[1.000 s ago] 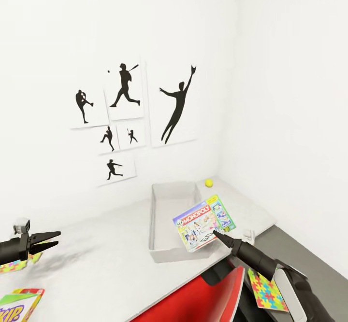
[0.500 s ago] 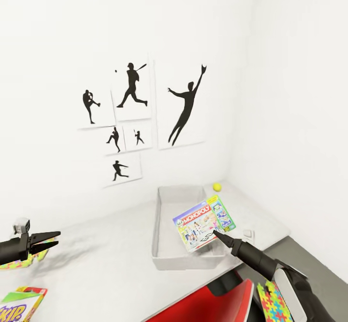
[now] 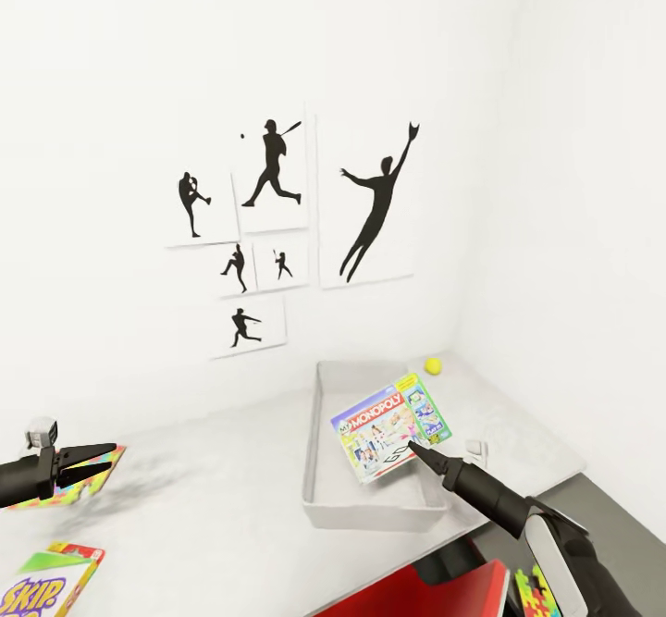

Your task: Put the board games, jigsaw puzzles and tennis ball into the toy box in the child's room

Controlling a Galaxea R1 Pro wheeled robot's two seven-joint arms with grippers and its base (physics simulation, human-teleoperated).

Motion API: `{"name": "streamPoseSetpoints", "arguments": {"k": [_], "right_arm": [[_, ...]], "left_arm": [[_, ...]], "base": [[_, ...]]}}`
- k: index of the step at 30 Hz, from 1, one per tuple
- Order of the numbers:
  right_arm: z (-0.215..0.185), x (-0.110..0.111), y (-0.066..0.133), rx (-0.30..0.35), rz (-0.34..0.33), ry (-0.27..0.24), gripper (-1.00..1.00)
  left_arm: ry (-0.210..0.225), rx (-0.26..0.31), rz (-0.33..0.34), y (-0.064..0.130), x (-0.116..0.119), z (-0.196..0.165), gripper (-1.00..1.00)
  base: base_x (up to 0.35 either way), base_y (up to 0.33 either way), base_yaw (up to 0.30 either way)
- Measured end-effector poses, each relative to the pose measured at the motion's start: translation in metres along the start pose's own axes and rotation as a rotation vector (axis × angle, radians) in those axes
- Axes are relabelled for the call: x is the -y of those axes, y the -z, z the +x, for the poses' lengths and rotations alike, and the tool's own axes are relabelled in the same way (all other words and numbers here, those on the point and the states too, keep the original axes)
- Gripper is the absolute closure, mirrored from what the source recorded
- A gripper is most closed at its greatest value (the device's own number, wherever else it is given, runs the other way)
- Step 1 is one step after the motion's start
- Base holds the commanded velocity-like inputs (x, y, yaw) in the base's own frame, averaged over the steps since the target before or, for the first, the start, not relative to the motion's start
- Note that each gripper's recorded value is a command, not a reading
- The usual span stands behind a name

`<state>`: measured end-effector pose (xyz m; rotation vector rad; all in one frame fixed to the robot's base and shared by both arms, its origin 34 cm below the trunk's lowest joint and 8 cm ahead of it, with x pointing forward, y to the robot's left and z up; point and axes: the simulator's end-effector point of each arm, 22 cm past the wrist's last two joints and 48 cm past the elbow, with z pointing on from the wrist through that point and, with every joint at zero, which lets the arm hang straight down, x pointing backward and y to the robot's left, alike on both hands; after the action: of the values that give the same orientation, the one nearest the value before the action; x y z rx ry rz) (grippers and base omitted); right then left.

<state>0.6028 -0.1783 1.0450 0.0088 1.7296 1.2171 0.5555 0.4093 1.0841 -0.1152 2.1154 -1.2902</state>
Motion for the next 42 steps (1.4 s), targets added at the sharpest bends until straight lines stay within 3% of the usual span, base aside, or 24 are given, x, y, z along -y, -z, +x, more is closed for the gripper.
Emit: {"name": "streamPoseSetpoints", "arguments": {"k": [42], "right_arm": [[-0.0010, 0.0008, 0.0011, 0.001, 0.001, -0.002, 1.00]], "left_arm": [[0.000, 0.001, 0.000, 0.0002, 0.0001, -0.0002, -1.00]], "base": [[0.020, -0.020, 0.000]]}}
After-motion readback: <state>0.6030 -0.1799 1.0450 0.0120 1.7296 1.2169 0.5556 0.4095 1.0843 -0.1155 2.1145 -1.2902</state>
